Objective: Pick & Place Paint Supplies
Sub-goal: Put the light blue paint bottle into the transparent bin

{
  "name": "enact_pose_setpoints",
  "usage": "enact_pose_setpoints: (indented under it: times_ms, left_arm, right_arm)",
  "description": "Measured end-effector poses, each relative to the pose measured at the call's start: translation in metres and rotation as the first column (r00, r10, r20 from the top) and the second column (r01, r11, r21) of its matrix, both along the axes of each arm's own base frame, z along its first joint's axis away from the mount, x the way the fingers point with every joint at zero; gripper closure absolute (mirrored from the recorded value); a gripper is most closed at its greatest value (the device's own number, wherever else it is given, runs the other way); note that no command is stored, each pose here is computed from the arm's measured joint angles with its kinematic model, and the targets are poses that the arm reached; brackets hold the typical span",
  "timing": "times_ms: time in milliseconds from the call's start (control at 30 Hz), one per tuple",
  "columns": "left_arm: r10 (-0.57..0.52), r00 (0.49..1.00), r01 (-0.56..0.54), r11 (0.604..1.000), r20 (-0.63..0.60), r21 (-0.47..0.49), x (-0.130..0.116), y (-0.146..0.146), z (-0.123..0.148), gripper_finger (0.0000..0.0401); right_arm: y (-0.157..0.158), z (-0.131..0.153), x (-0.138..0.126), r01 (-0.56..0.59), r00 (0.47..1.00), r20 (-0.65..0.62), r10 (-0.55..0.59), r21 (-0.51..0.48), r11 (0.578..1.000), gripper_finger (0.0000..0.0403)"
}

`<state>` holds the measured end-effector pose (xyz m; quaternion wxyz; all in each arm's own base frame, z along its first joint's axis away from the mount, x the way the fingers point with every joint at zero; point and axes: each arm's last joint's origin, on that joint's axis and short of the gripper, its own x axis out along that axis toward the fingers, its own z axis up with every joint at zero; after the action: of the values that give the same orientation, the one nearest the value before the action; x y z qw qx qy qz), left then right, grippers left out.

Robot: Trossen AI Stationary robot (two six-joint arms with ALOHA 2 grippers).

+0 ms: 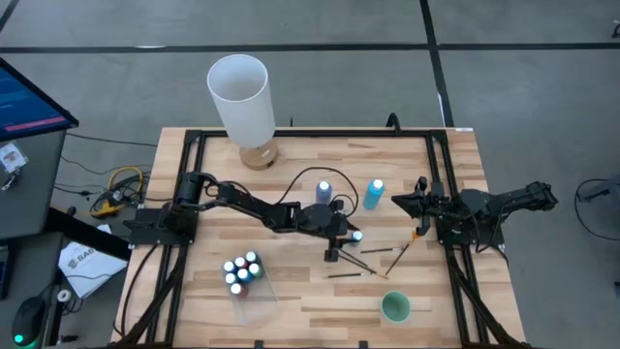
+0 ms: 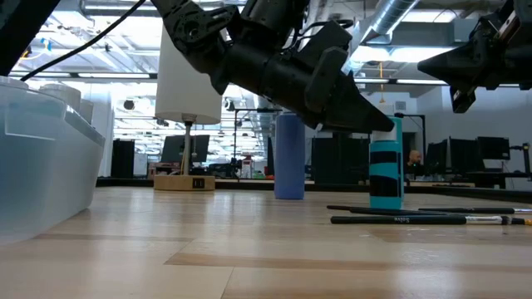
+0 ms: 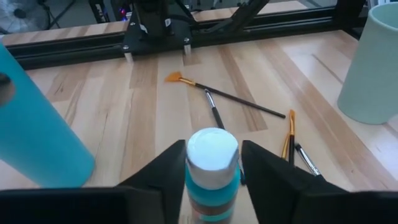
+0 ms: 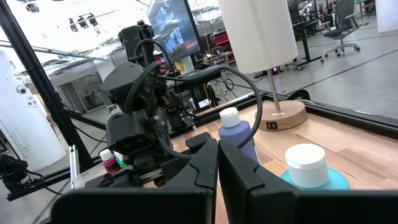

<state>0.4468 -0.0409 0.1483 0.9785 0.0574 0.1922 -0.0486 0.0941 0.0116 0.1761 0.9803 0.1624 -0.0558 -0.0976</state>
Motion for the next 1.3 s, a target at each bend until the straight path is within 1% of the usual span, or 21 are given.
enact_pose_setpoints:
  times_ms: [133,233,367,433,567,733,833,933,1000,1100,1200,1300]
  left_arm:
    - [0.002,1.000,-0.002,1.000,-0.001,-0.006,0.000,0.000,0.000,0.0296]
    - [0.003,1.000,-0.003,1.000,-0.001,-0.006,0.000,0.000,0.000,0.0314]
    - [0.003,1.000,-0.003,1.000,0.000,-0.006,0.000,0.000,0.001,0.0322]
    - [0.002,1.000,-0.002,1.000,0.003,-0.006,-0.001,0.000,0.005,0.0322]
    - [-0.005,0.999,0.005,1.000,0.049,-0.007,-0.007,-0.004,0.032,0.0323]
    - [-0.045,0.999,0.045,0.999,0.027,-0.005,-0.028,-0.019,0.076,0.0321]
    - [-0.086,0.996,0.086,0.996,0.038,-0.001,-0.051,-0.031,0.108,0.0320]
    - [-0.126,0.992,0.126,0.992,0.029,-0.006,-0.083,-0.041,0.130,0.0320]
    - [-0.144,0.989,0.145,0.989,0.036,-0.035,-0.106,-0.046,0.143,0.0319]
    - [-0.169,0.981,0.179,0.979,0.099,-0.100,-0.145,-0.052,0.161,0.0319]
    - [-0.197,0.971,0.218,0.963,0.135,-0.159,-0.184,-0.055,0.167,0.0319]
    - [-0.238,0.959,0.267,0.943,0.155,-0.200,-0.218,-0.058,0.162,0.0317]
  right_arm:
    - [0.000,0.000,0.000,0.000,1.000,0.000,0.000,0.000,1.000,0.0394]
    - [0.000,0.000,0.000,0.000,1.000,0.000,0.000,0.000,1.000,0.0394]
    - [0.000,0.000,0.000,0.000,1.000,-0.001,0.000,0.000,1.000,0.0394]
    - [0.000,0.000,0.000,0.000,1.000,0.000,0.000,0.000,1.000,0.0394]
    - [0.000,0.000,0.000,0.000,1.000,0.000,0.000,0.000,1.000,0.0394]
    - [0.000,0.000,0.000,0.000,1.000,0.000,0.000,0.000,1.000,0.0394]
    - [0.000,0.000,0.000,0.000,1.000,0.000,0.000,0.000,1.000,0.0394]
    - [0.000,0.000,0.000,0.000,1.000,0.000,0.000,0.000,1.000,0.0394]
    - [0.000,0.000,0.000,0.000,1.000,0.000,0.000,0.000,1.000,0.0394]
    - [0.000,0.000,0.000,0.000,1.000,0.000,0.000,0.000,1.000,0.0394]
    - [0.000,0.000,0.000,0.000,1.000,0.000,0.000,0.000,1.000,0.0394]
    - [0.000,0.000,0.000,0.000,1.000,0.002,0.000,0.001,1.000,0.0394]
